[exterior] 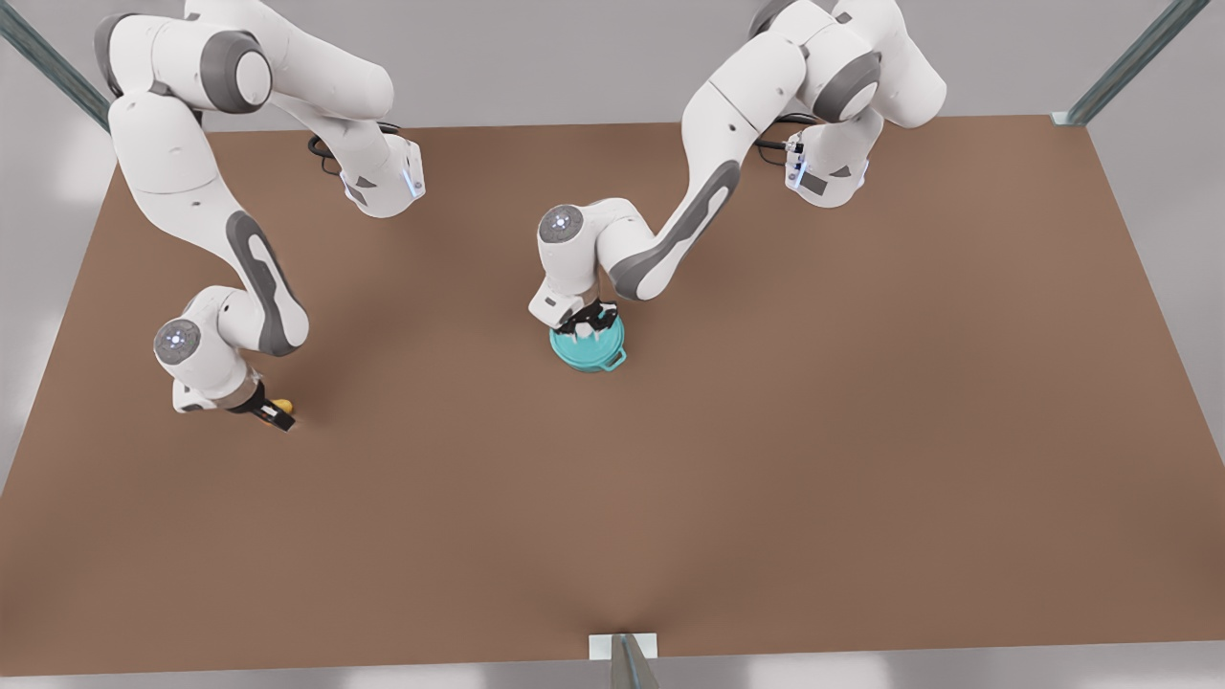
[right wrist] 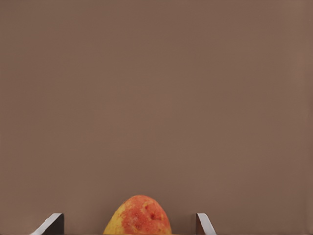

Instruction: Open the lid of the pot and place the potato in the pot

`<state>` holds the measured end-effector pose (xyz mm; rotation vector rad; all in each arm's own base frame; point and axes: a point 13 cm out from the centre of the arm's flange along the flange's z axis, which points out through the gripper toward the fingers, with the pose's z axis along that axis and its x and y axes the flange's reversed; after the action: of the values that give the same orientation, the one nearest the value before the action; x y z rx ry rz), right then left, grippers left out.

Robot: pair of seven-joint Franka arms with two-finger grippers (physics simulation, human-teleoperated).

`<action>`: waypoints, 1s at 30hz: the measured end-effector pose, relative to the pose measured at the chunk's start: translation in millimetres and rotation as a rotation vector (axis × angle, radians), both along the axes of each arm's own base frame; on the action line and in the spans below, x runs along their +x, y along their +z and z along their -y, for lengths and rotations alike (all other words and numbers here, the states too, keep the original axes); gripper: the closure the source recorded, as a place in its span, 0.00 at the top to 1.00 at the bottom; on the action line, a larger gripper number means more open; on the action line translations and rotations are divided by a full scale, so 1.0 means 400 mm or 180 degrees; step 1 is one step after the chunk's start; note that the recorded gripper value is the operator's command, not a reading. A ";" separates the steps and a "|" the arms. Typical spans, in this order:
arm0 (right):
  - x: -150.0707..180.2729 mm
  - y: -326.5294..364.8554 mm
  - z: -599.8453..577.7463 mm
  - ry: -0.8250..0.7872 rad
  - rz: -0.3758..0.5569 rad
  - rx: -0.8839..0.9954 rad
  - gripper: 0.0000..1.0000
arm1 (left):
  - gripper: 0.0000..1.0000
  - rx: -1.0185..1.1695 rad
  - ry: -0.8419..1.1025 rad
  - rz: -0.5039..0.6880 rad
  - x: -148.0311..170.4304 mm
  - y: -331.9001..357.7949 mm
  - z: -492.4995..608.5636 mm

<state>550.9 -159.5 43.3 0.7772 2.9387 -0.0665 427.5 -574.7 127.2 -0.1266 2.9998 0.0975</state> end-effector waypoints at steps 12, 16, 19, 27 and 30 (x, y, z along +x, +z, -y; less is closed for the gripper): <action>-0.010 -0.003 0.005 0.0026 -0.0021 -0.0030 0.92 | 1.00 -0.0256 0.1474 -0.0124 0.632 -0.143 -0.606; -0.007 -0.004 -0.011 0.0042 -0.0025 -0.0026 0.84 | 1.00 -0.0297 0.1428 -0.0034 0.693 -0.057 -0.698; -0.006 -0.003 -0.018 0.0041 -0.0022 -0.0024 0.78 | 1.00 -0.0432 0.1796 0.0068 0.770 0.376 -1.055; -0.007 -0.007 -0.019 0.0011 -0.0024 -0.0018 0.54 | 1.00 -0.0522 0.1335 -0.0336 0.472 0.705 -1.265; -0.005 -0.005 -0.019 0.0007 -0.0014 -0.0017 0.46 | 1.00 -0.0501 0.0902 -0.0385 0.459 0.709 -1.185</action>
<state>548.9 -151.8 41.4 0.7741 2.9422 -0.0758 611.1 -100.6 410.7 -0.5820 3.0857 -0.1067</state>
